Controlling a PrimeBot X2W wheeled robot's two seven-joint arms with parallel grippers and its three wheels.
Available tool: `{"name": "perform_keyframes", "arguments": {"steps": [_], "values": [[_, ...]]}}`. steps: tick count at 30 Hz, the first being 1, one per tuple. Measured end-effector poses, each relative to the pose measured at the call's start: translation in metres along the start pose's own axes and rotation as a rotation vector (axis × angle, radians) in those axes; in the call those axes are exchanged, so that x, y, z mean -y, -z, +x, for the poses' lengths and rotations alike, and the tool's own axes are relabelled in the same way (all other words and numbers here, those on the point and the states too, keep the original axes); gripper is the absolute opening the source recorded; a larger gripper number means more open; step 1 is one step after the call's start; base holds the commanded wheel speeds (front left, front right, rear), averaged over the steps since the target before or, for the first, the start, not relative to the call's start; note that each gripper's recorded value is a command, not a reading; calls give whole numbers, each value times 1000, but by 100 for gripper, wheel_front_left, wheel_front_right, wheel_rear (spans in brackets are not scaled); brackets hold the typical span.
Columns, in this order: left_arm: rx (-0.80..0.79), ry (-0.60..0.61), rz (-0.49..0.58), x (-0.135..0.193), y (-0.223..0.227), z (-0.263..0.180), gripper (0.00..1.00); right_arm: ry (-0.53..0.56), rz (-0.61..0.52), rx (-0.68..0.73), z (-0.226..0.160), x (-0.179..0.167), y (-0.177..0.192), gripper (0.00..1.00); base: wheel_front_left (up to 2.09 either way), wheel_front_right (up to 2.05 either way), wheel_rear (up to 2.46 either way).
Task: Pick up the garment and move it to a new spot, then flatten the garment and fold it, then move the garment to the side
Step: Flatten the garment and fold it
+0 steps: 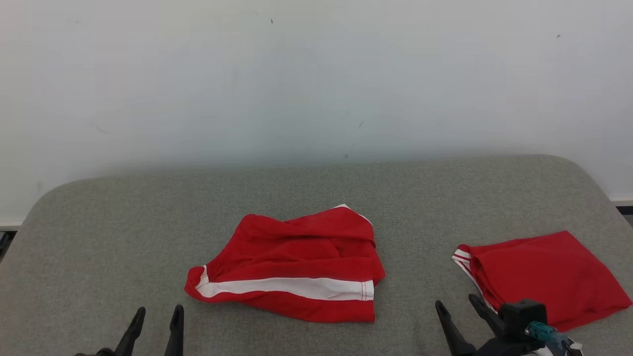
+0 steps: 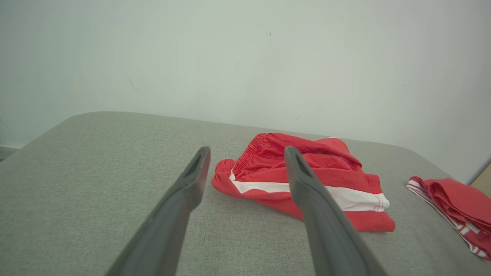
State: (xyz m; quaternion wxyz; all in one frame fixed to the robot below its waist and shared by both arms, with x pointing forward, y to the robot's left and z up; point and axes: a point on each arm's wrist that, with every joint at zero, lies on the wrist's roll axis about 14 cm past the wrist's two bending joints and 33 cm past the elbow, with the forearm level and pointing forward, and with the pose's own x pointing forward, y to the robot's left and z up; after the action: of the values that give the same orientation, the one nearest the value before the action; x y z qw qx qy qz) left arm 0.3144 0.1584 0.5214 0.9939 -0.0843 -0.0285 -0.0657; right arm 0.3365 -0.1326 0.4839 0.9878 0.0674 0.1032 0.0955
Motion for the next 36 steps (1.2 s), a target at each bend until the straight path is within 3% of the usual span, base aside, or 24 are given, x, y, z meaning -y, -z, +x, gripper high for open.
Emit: {"name": "perform_keyframes", "arguments": {"steps": [7,9,16,27,36], "values": [[-83,10,15,4,14,-2,100,-3,8,-29,2,-2,6,100,0,0,0],[-210,19,62,-2,25,20,100,-63,-8,-118,16,-22,13,100,0,0,0],[-352,46,114,-6,26,69,100,-161,-67,-246,42,-56,18,100,0,0,0],[-679,123,298,-3,73,104,100,-203,-119,-398,78,-68,30,100,0,0,0],[-839,100,312,-13,104,114,100,-209,-120,-513,90,-67,60,100,0,0,0]]}}
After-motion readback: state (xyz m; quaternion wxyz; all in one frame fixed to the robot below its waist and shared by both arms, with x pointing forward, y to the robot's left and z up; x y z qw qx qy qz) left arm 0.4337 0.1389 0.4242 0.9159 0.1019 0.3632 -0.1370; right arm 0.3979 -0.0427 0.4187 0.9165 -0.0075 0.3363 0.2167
